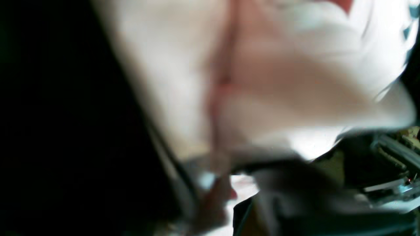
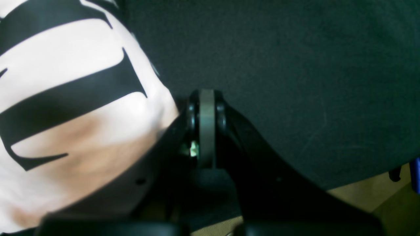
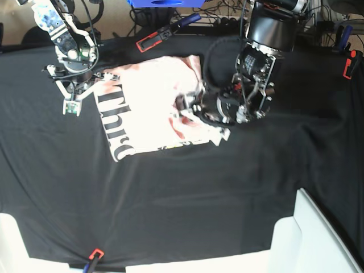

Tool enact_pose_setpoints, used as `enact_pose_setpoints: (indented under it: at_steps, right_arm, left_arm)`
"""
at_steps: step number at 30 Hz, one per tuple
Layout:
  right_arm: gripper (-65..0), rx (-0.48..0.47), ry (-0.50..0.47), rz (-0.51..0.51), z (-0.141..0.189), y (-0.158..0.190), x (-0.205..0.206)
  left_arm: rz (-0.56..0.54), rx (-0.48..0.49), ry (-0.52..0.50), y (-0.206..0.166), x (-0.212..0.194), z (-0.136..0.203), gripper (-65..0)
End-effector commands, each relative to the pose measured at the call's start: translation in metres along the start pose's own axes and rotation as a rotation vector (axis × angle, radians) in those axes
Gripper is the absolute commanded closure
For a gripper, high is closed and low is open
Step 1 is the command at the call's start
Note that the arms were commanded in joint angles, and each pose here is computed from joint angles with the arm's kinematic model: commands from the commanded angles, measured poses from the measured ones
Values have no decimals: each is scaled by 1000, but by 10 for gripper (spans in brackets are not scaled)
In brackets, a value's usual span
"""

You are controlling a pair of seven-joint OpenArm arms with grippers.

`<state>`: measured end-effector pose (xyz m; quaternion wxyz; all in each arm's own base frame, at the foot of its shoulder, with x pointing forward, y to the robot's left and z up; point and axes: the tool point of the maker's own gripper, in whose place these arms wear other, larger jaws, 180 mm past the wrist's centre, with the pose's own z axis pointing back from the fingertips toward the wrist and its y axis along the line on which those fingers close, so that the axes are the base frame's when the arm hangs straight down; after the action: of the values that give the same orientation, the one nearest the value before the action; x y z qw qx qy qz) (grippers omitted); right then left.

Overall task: Fold the T-shirt properly
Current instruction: 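Fold the grasped side over the shirt with the left gripper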

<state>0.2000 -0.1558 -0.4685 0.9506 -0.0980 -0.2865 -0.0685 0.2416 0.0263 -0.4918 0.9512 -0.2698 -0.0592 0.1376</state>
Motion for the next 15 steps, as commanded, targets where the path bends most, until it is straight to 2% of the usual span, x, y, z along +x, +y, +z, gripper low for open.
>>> enact_pose_setpoints:
  at_steps: [1,8,13,15]
  right_arm:
    - [0,-12,-43,3,1,-4,11]
    - [0,-14,-43,1,1,-5,12]
    - [0,-27,-47,17,-1,-12,12]
    - [0,-30,-48,18,-1,-14,13]
  left_arm:
    - [-2,-16,5,-6,4,2,0]
    - [-26,16,-30,8,16,14,0]
    - [-100,70,-107,28,46,48,0]
    - [-129,94,-105,31,62,62,0]
